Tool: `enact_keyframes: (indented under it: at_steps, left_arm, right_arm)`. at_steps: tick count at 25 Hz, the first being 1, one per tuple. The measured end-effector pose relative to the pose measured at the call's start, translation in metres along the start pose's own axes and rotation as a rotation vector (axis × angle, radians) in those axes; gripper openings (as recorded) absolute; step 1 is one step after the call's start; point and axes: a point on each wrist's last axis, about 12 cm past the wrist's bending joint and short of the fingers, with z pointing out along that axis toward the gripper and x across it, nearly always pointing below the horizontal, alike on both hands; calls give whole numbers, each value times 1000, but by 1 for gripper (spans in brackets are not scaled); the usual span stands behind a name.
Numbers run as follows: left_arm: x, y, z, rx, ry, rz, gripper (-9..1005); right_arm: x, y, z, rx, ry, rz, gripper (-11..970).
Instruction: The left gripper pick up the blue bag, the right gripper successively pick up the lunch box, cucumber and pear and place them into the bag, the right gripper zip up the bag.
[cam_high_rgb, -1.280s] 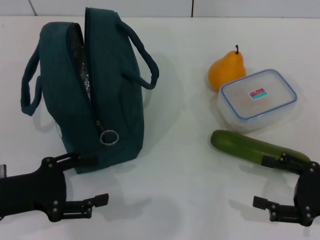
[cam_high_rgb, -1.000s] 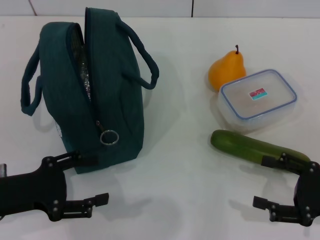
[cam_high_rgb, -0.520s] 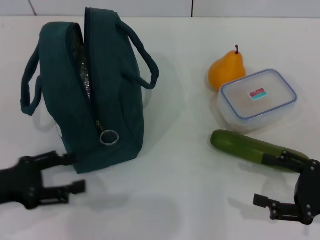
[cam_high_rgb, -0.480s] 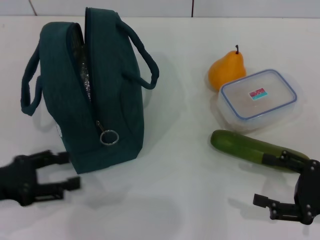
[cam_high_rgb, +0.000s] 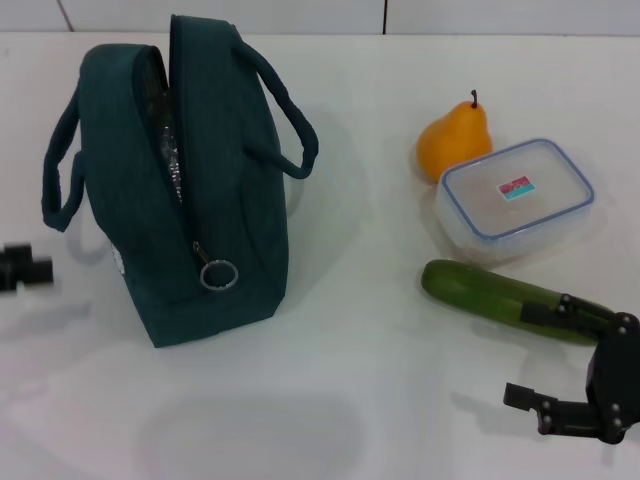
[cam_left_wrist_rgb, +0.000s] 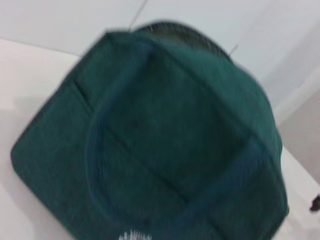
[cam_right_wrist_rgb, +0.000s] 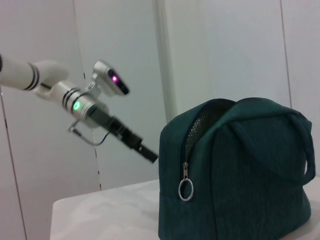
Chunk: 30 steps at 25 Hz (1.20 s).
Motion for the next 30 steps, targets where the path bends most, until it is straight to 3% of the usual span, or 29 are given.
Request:
enact_keyframes:
  at_steps: [8,12,15,18,30]
  left_arm:
    - [-71,-1,10,-34,12,-254,862]
    - [-104,-8,15,-87,19,-273,861]
    - [-123,-13,19,-186,48,-278,860]
    - [-136,-18,28,-254,86,-274,859]
    - [-156,-35,72,-246,211,-249,859]
  right_arm:
    - [-1,-1,3,-10,-2,-2,852]
    - [-2,-2,4,-13,-6,-3,850]
    - [-2,-2,4,-12,-6,-4,849]
    - [-2,-3,4,-10,-3,-4,847]
    - [-1,-4,4,3,6,-2,841]
